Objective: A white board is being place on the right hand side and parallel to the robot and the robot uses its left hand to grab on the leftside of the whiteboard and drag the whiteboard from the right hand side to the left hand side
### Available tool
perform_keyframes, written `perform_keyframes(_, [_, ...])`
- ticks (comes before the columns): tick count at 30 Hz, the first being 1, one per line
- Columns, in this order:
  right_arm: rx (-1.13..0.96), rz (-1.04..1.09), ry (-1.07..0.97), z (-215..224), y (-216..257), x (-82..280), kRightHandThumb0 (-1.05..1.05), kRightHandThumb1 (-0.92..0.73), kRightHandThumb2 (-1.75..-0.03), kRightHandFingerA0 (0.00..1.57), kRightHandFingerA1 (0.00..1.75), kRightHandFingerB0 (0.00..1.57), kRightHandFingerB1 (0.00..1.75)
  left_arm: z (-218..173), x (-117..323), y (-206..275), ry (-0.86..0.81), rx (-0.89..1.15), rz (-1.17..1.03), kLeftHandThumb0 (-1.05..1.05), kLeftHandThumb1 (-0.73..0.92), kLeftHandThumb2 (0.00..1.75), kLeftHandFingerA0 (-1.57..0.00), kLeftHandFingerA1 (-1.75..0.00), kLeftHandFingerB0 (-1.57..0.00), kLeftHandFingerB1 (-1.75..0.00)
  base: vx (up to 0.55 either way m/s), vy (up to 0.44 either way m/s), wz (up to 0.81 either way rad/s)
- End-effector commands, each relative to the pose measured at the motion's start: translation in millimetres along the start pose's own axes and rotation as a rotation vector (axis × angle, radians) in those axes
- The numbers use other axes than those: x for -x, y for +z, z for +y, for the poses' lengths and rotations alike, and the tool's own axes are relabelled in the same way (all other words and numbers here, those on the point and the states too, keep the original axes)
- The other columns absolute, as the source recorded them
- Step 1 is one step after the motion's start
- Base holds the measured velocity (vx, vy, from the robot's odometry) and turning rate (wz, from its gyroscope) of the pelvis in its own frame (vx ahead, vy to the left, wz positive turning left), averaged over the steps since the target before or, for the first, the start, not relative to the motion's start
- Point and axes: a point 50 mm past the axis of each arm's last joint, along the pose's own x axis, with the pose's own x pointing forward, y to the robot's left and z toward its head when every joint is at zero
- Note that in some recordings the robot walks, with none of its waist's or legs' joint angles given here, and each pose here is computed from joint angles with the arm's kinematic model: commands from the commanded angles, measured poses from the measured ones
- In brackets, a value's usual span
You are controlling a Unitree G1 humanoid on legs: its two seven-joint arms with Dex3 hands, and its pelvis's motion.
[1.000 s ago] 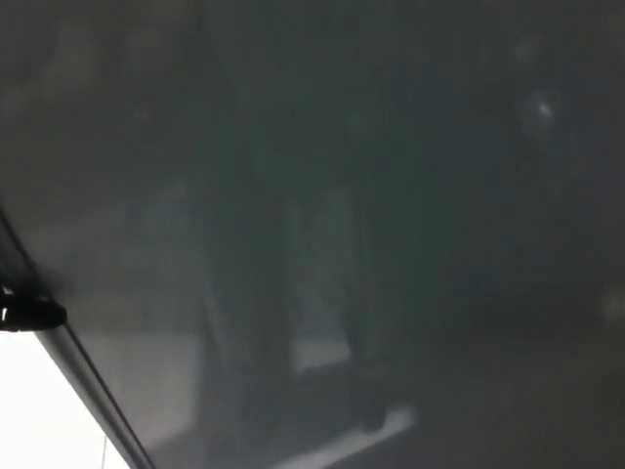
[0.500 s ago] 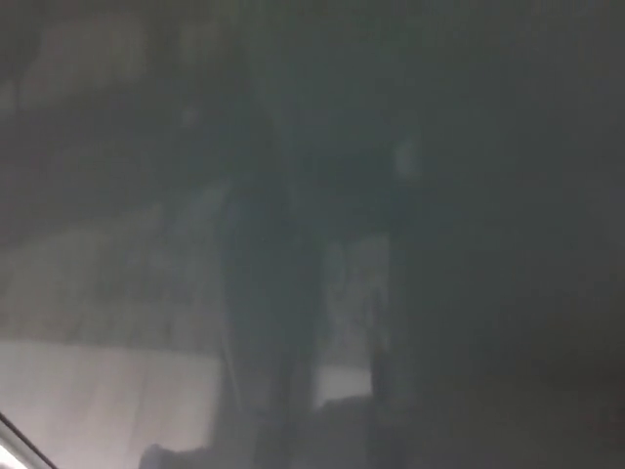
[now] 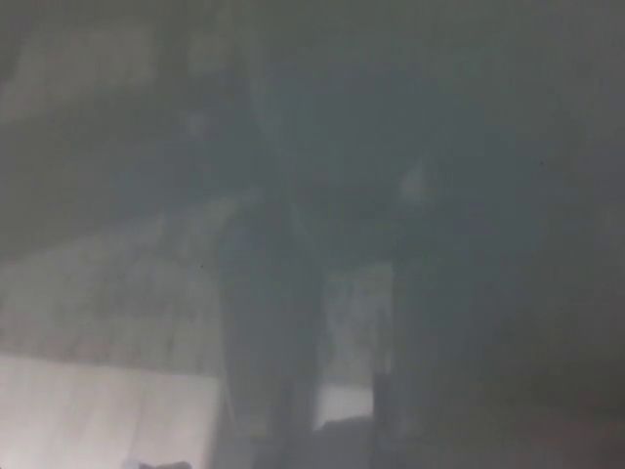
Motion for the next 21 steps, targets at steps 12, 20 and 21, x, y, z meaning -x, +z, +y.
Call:
perform_keyframes(12, [0.001, 0.007, -0.020, -5.5, -0.5, 2.3, -0.81, -0.65, -0.60, 0.86, 0.80, 0.73, 0.59, -6.0, 11.4, -21.1, 0.078, 0.009, 0.027, -0.45, 0.60, 0.59, 0.00, -0.05, 0.00, -0.01, 0.00, 0.000, 0.00])
perform_keyframes(20, [-0.007, 0.011, -0.002, -5.2, -6.1, 6.2, -0.82, -0.65, -0.60, 0.80, 0.81, 0.70, 0.61, -47.6, 19.5, -114.7, 0.247, 0.084, 0.061, -0.77, 0.70, 0.92, 0.00, -0.07, 0.00, 0.00, 0.00, 0.000, 0.00])
perform_keyframes(21, [-0.011, 0.014, -0.007, -5.1, -6.7, 6.1, -0.83, -0.64, -0.59, 0.84, 0.82, 0.72, 0.60, -54.7, 21.8, -128.1, 0.268, 0.114, 0.089, -0.77, 0.70, 0.92, 0.00, -0.07, 0.00, -0.01, 0.00, 0.000, 0.00])
